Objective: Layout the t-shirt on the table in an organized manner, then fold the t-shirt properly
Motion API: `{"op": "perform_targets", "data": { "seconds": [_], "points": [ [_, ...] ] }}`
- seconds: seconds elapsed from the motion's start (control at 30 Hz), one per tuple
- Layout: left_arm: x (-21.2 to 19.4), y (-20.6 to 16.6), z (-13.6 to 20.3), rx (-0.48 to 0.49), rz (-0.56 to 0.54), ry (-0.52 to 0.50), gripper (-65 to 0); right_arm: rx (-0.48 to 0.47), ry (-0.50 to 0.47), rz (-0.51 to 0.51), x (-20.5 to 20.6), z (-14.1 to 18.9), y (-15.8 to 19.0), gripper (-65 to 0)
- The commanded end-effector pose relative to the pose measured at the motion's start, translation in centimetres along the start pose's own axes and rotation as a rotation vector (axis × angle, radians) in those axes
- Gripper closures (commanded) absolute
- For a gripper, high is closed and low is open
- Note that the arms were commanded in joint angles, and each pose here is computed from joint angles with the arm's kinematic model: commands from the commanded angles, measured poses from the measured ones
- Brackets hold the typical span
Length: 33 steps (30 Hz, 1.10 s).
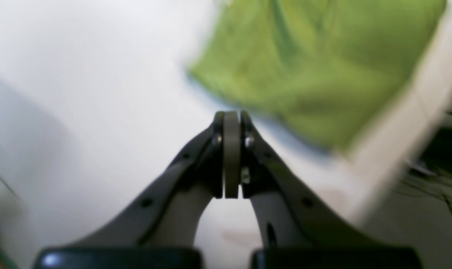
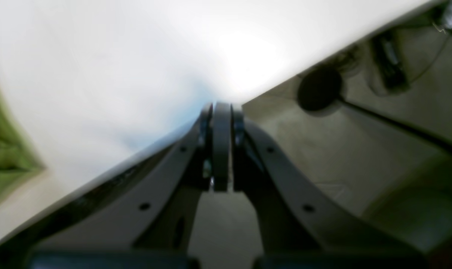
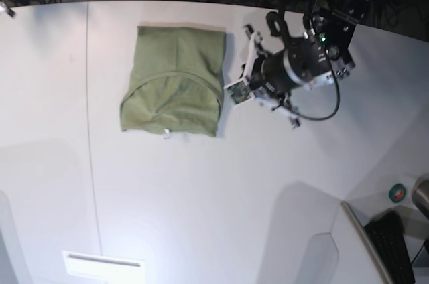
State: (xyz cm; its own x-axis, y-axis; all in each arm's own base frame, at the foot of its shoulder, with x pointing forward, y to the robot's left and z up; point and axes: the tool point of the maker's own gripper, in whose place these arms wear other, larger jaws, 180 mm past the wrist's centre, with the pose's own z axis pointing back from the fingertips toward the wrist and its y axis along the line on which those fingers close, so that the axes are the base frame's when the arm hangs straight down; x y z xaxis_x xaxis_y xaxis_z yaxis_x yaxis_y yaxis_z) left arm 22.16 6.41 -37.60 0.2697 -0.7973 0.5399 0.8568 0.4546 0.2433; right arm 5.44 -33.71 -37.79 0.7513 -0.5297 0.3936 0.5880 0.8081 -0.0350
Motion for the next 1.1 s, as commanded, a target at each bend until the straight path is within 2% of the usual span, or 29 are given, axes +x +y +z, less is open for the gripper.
{"op": "perform_targets", "data": {
  "seconds": [0.0, 0.1, 0.23, 0.33, 0.43, 0.57, 0.67, 0.77, 0.83, 0.87, 0.93, 1.0, 1.07],
  "points": [
    [-1.1, -0.4, 0.6, 0.001, 0.035, 0.010, 0.0, -0.023, 0.003, 0.018, -0.1, 0.7, -1.0, 0.0],
    [-6.3, -5.9, 1.9, -0.090, 0.162, 0.096, 0.0, -0.039, 0.178, 0.070, -3.6, 0.9, -1.8, 0.0],
    [-8.6, -14.7, 4.0, -0.247, 0.269, 0.058, 0.0, 0.012, 0.407, 0.121, -9.5, 0.2, 0.1, 0.0],
    [-11.4, -20.2, 4.7, -0.318, 0.303, 0.100, 0.0, 0.060, 0.588, 0.176, -16.1, -0.5, 1.6, 0.0],
    [-16.0, -25.9, 4.3, -0.383, 0.380, 0.200, 0.0, 0.104, 0.681, 0.235, -21.2, -1.0, 3.1, 0.0],
    [-22.2, -31.8, 3.3, -0.474, 0.464, 0.314, 0.0, 0.125, 0.713, 0.263, -23.9, -2.4, 4.2, 0.0],
    [-26.0, -34.9, 3.1, -0.519, 0.505, 0.375, 0.0, 0.113, 0.742, 0.302, -27.4, -4.2, 4.0, 0.0],
    [-28.3, -37.7, 2.9, -0.572, 0.571, 0.431, 0.0, 0.072, 0.754, 0.354, -33.0, -6.3, 3.0, 0.0],
    [-29.9, -38.4, 3.2, -0.582, 0.621, 0.472, 0.0, 0.010, 0.733, 0.406, -36.1, -8.1, 1.3, 0.0],
    [-30.2, -38.1, 3.0, -0.575, 0.639, 0.472, 0.0, -0.019, 0.712, 0.441, -37.5, -8.8, 0.5, 0.0],
    [-30.6, -37.0, 2.4, -0.543, 0.675, 0.461, 0.0, -0.061, 0.598, 0.530, -38.4, -10.5, -0.3, 0.0],
    [-30.6, -35.8, 1.7, -0.517, 0.680, 0.437, 0.0, -0.052, 0.457, 0.602, -37.7, -11.4, 0.4, 0.0],
    [-31.0, -34.9, 1.1, -0.511, 0.664, 0.457, 0.0, -0.011, 0.323, 0.646, -36.6, -11.8, 1.9, 0.0]
  ]
}}
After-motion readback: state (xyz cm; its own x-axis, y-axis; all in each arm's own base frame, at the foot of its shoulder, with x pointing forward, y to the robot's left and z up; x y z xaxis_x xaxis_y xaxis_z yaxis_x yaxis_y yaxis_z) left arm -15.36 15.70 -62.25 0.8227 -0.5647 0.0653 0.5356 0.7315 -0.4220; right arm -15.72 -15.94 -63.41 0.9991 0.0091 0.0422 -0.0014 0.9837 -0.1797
